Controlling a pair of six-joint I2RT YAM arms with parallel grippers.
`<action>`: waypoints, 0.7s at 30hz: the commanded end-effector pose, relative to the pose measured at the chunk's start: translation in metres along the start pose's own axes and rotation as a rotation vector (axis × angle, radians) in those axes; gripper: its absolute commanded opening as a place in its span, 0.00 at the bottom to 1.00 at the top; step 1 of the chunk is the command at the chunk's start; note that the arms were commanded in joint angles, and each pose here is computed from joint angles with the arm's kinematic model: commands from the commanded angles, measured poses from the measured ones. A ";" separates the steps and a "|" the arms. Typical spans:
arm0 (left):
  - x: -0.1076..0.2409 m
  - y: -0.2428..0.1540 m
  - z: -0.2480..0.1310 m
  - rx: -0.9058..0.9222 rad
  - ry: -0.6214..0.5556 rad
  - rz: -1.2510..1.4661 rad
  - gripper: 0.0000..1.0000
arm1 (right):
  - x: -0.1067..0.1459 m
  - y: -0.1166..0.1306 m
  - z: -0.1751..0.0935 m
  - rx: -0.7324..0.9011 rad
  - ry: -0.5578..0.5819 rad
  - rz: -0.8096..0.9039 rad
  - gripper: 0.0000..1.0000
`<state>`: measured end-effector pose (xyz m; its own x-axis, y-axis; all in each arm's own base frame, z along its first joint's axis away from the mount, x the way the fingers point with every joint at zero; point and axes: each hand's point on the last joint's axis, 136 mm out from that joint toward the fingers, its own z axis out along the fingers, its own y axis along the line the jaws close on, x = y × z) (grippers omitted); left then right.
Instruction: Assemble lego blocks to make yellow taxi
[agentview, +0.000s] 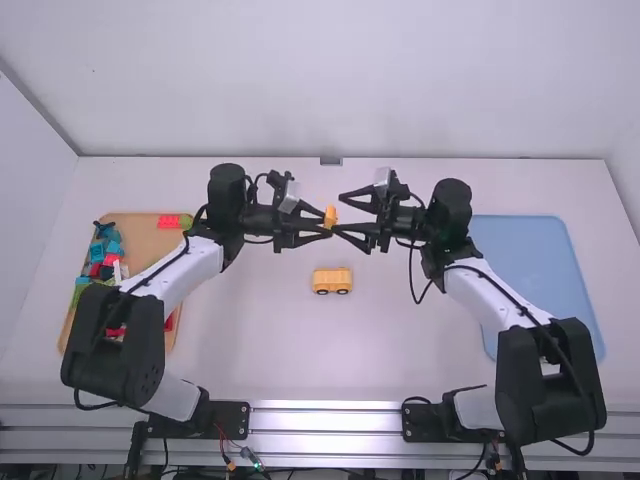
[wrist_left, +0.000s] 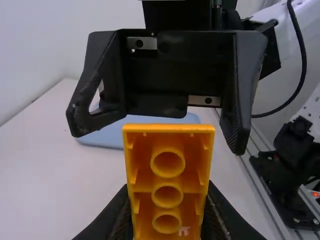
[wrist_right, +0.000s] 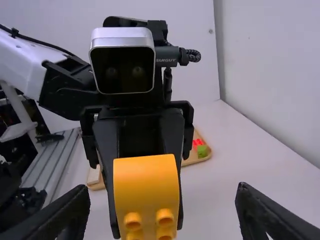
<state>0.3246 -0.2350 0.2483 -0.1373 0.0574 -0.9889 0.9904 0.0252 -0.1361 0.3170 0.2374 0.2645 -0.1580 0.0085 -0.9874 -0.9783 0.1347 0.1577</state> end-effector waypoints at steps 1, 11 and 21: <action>0.001 -0.005 0.000 0.031 -0.005 -0.017 0.02 | -0.019 0.006 0.000 -0.019 -0.019 -0.050 0.73; -0.001 -0.006 0.003 0.037 -0.007 -0.049 0.02 | -0.018 0.021 0.007 -0.091 -0.012 -0.089 0.63; 0.000 -0.007 0.003 0.040 -0.005 -0.042 0.02 | -0.020 0.020 0.006 -0.087 -0.018 -0.103 0.49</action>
<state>0.3219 -0.2364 0.2515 -0.1775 0.0505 -0.9828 0.9841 0.0090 -0.1773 0.3035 0.2455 0.2683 -0.1096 0.0043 -0.9940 -0.9918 0.0650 0.1097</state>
